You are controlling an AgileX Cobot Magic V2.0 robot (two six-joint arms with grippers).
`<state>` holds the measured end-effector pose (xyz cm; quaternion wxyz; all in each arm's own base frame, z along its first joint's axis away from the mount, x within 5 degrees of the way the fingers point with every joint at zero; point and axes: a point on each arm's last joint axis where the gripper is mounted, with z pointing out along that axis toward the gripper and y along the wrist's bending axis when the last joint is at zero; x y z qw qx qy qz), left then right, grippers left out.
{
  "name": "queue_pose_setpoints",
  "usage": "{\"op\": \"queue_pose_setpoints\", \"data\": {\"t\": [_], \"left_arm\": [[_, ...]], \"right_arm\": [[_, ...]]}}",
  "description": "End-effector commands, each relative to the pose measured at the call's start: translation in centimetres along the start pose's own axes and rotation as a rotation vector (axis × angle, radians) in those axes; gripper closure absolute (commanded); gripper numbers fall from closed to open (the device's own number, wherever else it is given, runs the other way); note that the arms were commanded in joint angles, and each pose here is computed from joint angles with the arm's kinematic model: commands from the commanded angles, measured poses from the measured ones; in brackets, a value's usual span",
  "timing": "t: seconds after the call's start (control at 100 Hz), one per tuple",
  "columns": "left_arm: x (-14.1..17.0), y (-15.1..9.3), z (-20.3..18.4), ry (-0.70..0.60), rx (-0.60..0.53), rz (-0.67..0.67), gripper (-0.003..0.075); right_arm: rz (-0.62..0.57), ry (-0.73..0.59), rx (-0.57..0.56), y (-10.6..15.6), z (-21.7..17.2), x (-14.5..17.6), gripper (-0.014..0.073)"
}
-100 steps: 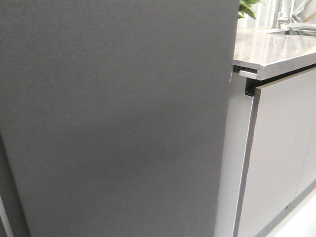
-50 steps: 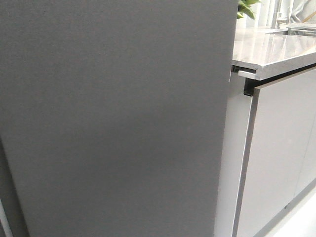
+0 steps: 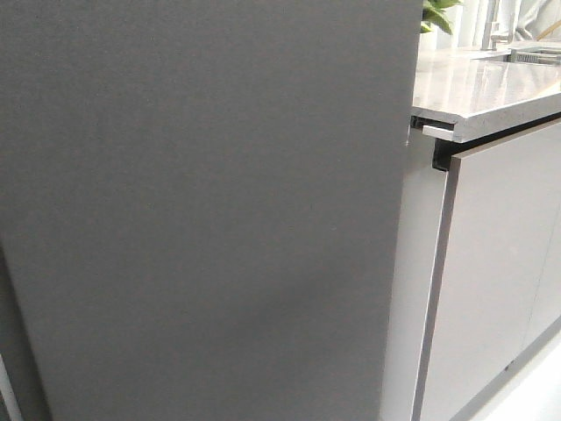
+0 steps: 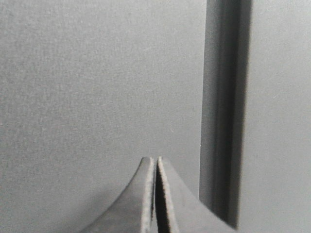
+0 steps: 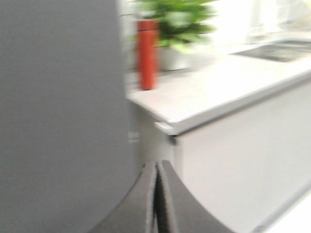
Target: Close fridge door
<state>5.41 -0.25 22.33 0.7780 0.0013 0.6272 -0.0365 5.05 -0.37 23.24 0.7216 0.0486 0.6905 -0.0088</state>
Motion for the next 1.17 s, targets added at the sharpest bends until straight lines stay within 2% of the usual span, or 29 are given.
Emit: {"op": "queue_pose_setpoints", "data": {"t": [0.0, 0.19, 1.159], "left_arm": [[0.5, 0.1, -0.1, -0.048, -0.004, -0.008, 0.074], [0.5, 0.1, -0.1, -0.048, -0.004, -0.008, 0.074], [0.5, 0.1, -0.1, -0.048, -0.004, -0.008, 0.074]], "right_arm": [[-0.019, -0.125, 0.014, -0.1, 0.0, 0.0, 0.064], [0.0, -0.106, 0.02, -0.4, 0.3, 2.4, 0.064], [0.0, -0.102, 0.02, -0.3, 0.3, 2.4, 0.064]]}}
